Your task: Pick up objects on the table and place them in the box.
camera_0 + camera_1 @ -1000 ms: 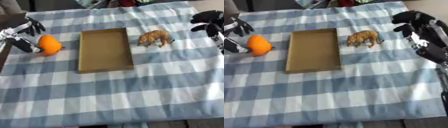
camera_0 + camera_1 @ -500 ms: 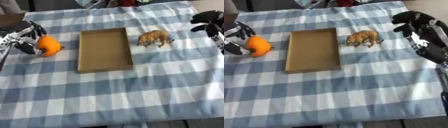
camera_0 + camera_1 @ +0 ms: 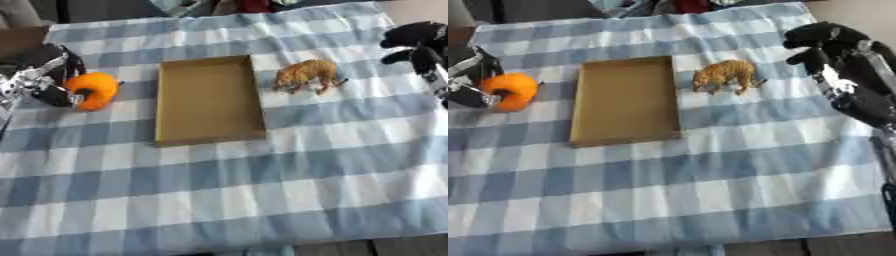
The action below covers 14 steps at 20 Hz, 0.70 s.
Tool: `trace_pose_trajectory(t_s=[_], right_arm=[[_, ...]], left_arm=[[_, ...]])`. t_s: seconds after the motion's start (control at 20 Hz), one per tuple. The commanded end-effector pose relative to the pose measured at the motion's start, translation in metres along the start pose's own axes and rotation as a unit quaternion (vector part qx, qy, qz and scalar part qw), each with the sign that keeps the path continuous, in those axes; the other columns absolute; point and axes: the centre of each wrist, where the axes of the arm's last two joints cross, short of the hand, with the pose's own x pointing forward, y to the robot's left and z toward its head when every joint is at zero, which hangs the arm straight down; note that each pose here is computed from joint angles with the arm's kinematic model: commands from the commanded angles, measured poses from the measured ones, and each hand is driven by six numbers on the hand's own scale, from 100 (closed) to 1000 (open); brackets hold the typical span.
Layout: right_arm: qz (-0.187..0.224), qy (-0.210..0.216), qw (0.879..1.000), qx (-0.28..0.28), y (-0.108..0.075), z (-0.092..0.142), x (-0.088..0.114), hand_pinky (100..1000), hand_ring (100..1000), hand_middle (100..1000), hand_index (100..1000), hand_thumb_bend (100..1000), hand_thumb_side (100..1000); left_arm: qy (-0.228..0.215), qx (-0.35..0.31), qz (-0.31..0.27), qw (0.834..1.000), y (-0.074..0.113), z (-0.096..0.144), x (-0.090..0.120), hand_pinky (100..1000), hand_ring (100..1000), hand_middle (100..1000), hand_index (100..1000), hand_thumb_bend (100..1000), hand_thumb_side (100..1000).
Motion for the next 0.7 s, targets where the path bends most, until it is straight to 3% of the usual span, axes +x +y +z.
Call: trace_pose_trajectory(t_s=[0.05, 0.4, 0.7], right_arm=[[0.013, -0.006, 1.0, 0.004, -0.006, -0.003, 0.005, 718, 808, 767, 783, 100, 550], [0.011, -0.01, 1.0, 0.01, -0.004, -0.004, 0.006, 718, 808, 767, 783, 100, 547], [0.007, -0.016, 1.0, 0.016, -0.002, -0.007, 0.006, 718, 808, 767, 783, 100, 543]], left_arm=[[-0.008, 0.053, 0.002, 0.999, 0.028, 0.004, 0.003, 491, 333, 299, 450, 219, 100], [-0.083, 0.108, 0.021, 0.99, 0.067, 0.005, 0.04, 498, 338, 298, 450, 251, 100], [-0.164, 0.087, 0.026, 0.982, 0.07, -0.005, 0.084, 502, 345, 303, 455, 262, 100]])
